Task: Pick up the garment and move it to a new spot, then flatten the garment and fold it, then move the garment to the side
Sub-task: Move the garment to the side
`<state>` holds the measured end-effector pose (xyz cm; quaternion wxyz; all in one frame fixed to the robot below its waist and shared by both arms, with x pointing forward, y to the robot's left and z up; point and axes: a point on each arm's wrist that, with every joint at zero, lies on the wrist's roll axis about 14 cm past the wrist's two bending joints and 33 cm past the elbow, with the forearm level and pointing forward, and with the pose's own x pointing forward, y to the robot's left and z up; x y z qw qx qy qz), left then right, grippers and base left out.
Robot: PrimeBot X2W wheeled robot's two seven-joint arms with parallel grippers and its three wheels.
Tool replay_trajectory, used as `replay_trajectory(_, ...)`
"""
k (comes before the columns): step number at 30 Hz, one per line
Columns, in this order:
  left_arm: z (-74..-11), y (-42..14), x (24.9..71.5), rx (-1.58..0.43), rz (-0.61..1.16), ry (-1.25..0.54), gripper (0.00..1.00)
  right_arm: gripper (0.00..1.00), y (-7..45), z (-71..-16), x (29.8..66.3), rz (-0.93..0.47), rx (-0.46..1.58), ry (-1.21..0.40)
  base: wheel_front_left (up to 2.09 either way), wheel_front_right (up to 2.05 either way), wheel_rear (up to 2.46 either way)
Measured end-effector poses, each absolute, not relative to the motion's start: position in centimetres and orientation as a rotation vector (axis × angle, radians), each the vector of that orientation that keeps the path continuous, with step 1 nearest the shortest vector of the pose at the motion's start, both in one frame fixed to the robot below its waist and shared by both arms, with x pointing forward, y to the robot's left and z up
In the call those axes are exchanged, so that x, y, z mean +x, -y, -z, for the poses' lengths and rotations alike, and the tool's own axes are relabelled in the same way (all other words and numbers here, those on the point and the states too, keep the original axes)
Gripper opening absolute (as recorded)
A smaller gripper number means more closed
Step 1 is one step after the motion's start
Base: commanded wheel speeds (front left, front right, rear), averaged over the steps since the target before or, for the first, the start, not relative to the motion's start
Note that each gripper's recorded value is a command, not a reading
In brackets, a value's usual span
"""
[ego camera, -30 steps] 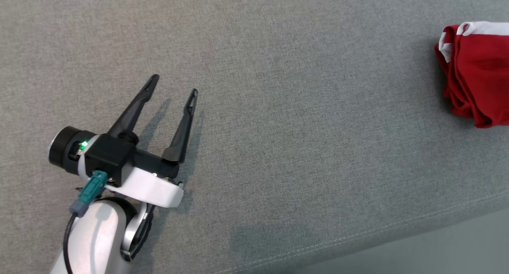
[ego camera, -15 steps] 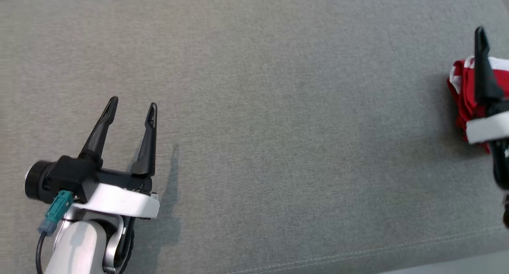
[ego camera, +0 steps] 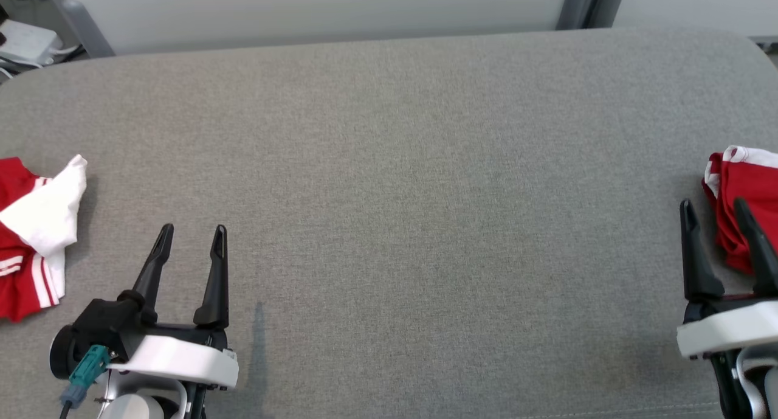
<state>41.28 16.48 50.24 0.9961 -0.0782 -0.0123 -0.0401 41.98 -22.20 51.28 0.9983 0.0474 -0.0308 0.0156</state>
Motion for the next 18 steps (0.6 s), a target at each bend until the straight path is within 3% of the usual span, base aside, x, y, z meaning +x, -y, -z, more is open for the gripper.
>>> replay_trajectory(18,-50.7,-18.5,36.9,-0.142,0.034,0.018,1.0,1.0,21.2,-50.7,35.7,-0.001,0.125,0.011,0.0,0.0,0.0)
